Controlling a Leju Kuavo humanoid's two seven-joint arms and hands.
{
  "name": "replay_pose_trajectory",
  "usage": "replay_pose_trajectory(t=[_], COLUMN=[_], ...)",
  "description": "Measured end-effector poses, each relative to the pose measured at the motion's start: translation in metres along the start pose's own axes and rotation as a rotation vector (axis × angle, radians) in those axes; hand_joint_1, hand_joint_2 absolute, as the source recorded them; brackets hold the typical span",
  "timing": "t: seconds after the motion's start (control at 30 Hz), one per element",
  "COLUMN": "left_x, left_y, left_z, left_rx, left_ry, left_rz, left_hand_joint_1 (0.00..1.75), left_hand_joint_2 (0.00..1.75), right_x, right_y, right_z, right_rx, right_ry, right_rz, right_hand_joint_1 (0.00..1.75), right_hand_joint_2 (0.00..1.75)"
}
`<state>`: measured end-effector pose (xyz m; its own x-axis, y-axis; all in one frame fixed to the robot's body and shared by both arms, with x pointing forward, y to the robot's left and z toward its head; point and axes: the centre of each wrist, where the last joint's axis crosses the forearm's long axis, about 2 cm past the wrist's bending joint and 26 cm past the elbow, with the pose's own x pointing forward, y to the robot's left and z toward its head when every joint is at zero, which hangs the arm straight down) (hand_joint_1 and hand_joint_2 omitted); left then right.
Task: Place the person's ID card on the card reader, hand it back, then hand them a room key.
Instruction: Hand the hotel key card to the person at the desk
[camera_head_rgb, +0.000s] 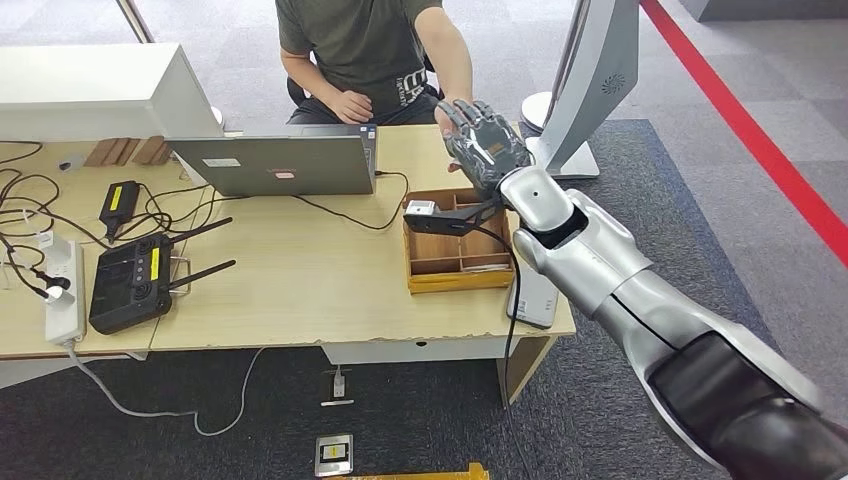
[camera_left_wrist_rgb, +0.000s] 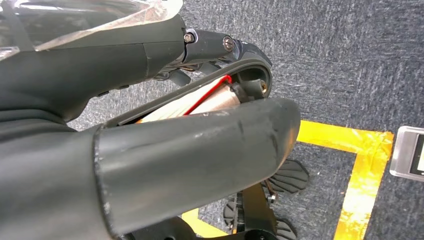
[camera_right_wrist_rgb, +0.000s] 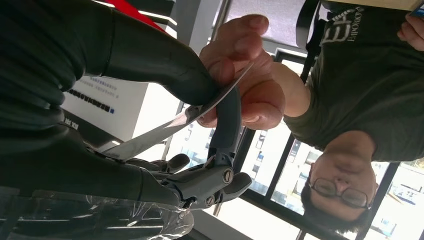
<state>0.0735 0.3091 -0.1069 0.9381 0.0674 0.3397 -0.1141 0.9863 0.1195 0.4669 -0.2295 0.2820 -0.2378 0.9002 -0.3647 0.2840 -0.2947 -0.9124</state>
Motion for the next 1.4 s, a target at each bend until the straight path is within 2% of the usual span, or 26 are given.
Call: replay_pose_trajectory(t=[0.23, 0.27, 0.3, 0.37, 0.4, 0.43, 0.63, 0.83, 0.93, 1.1, 1.23, 1.37, 1.4], left_x=[0.0, 0.0, 0.0, 0.002, 0.004, 0.005, 0.007, 0.0, -0.005, -0.008, -0.009, -0.008, -0.008], left_y=[0.0, 0.0, 0.0, -0.001, -0.002, -0.002, -0.003, -0.002, -0.001, 0.0, 0.001, 0.001, 0.001], left_z=[0.0, 0.0, 0.0, 0.0, 0.0, -0.001, -0.001, 0.0, 0.001, 0.001, 0.001, 0.001, 0.001], left_rx=[0.0, -0.001, -0.003, -0.011, -0.017, -0.023, -0.028, -0.019, -0.011, -0.001, 0.01, 0.019, 0.02], left_ry=[0.0, 0.001, 0.002, 0.0, -0.002, -0.004, -0.004, 0.005, 0.015, 0.025, 0.03, 0.025, 0.023], left_rz=[-0.001, -0.003, -0.005, -0.021, -0.03, -0.038, -0.035, -0.009, 0.004, 0.026, 0.042, 0.056, 0.058], left_hand_joint_1=[0.0, 0.0, 0.0, 0.0, 0.0, 0.0, 0.0, 0.0, 0.0, 0.0, 0.0, 0.0, 0.0], left_hand_joint_2=[0.0, 0.0, 0.0, 0.0, 0.0, 0.0, 0.0, 0.0, 0.0, 0.0, 0.0, 0.0, 0.0], right_x=[0.0, -0.001, -0.002, -0.008, -0.012, -0.016, -0.021, -0.023, -0.027, -0.037, -0.045, -0.042, -0.041], right_y=[0.0, 0.001, 0.002, 0.007, 0.011, 0.015, 0.019, 0.021, 0.025, 0.035, 0.047, 0.05, 0.05], right_z=[0.0, 0.0, 0.0, 0.002, 0.005, 0.008, 0.015, 0.031, 0.045, 0.075, 0.097, 0.111, 0.113], right_rx=[0.001, 0.005, 0.011, 0.031, 0.042, 0.051, 0.046, 0.028, 0.066, 0.09, 0.071, 0.056, 0.055], right_ry=[0.002, 0.006, 0.014, 0.046, 0.063, 0.077, 0.091, 0.12, 0.152, 0.204, 0.232, 0.235, 0.233], right_rz=[0.001, 0.002, 0.003, 0.015, 0.03, 0.046, 0.076, -0.011, -0.129, -0.435, -0.544, -0.576, -0.574], right_hand_joint_1=[1.75, 1.65, 1.22, 0.35, 0.0, 0.0, 0.0, 0.0, 0.0, 0.0, 0.0, 0.0, 0.0], right_hand_joint_2=[1.75, 1.75, 1.75, 0.87, 0.44, 0.0, 0.0, 0.0, 0.0, 0.0, 0.0, 1.75, 1.75])
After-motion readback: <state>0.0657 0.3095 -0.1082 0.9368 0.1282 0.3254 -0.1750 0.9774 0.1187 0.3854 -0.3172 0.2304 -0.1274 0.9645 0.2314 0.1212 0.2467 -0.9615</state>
